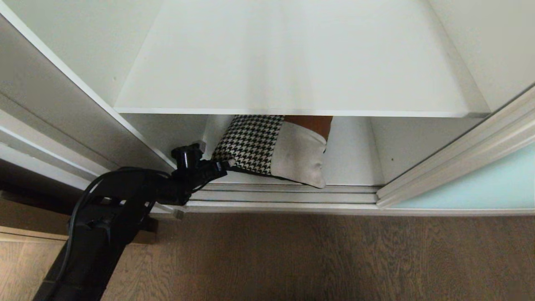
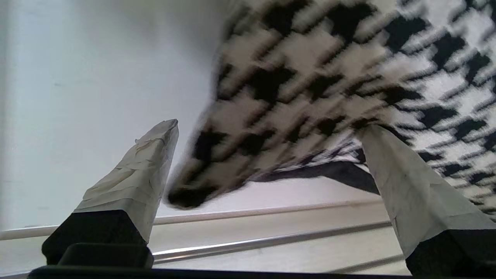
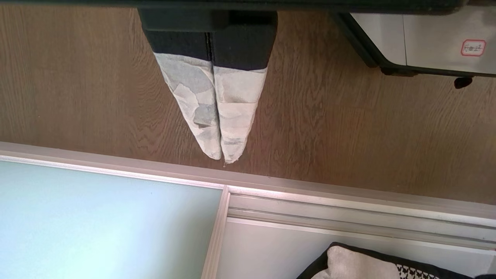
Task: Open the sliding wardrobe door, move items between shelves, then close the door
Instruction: Place the pillow on the higher shelf
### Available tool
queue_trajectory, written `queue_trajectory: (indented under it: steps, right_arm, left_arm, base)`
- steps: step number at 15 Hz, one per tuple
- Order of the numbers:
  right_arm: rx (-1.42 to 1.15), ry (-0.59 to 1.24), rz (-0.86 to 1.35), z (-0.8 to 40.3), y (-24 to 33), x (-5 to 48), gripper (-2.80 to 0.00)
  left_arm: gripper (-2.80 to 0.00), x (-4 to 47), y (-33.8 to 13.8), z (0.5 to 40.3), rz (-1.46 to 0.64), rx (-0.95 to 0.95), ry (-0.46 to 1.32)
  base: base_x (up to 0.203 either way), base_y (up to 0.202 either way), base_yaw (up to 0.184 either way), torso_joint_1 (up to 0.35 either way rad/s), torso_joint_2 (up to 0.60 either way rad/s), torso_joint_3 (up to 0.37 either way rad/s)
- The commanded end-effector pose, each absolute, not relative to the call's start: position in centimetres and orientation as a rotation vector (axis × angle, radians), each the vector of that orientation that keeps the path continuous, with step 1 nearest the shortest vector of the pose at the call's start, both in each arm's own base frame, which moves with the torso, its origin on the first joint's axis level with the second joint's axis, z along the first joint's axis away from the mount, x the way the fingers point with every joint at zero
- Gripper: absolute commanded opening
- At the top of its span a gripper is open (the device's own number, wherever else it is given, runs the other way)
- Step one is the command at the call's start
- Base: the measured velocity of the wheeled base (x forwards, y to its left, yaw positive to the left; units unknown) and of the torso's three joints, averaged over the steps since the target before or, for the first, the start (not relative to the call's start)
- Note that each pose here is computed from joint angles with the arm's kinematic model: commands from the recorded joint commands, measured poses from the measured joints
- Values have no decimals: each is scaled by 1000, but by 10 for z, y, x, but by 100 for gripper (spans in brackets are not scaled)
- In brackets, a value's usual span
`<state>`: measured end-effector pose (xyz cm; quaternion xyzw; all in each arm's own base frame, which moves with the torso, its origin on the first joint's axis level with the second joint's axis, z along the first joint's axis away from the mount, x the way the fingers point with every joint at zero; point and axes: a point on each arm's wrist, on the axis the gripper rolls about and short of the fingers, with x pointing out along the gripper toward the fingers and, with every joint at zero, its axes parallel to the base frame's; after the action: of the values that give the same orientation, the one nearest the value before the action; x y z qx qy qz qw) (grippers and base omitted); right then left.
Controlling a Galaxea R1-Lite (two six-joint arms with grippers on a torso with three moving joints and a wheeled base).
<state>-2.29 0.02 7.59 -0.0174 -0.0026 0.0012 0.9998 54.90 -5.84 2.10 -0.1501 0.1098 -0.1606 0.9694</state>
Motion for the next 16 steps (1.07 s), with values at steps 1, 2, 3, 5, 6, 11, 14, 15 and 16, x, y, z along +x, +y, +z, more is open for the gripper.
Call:
queue_trajectory:
  steps: [1,2,3,5,6,11,14,15,16]
  right_arm:
    - [-35,-6,3,76,0,-23,-280]
    - [-35,-6,3,76,0,-23,-280]
    - [-35,-6,3,76,0,-23,-280]
    - [-35,-6,3,76,0,-23,-280]
    - [-35,-6,3,76,0,-23,-280]
    - [-35,-6,3,76,0,-23,-280]
    - [-35,-6,3,76,0,-23,-280]
    - [-35,-6,3,76,0,-23,-280]
    - [-35,-6,3,76,0,-23,-280]
  left_arm:
    - [0,550,-60,18,-331,-305,218]
    - [0,550,-60,21,-334,-305,210]
    - [-280,549,-61,24,-336,-305,204]
    - [-280,549,-61,31,-339,-305,185]
    - [-280,549,-61,33,-340,-302,165]
    - [-280,550,-61,29,-359,-299,150]
    - [-280,548,-66,29,-361,-305,166]
    - [-280,546,-66,30,-360,-308,175]
    - [-280,542,-66,32,-359,-311,193]
  base:
    - [0,0,0,0,0,0]
    - [0,0,0,0,0,0]
    - [0,0,0,0,0,0]
    - [0,0,0,0,0,0]
    - [0,0,0,0,0,0]
    - [0,0,0,0,0,0]
    - [0,0,0,0,0,0]
    - [0,0,0,0,0,0]
    - [0,0,0,0,0,0]
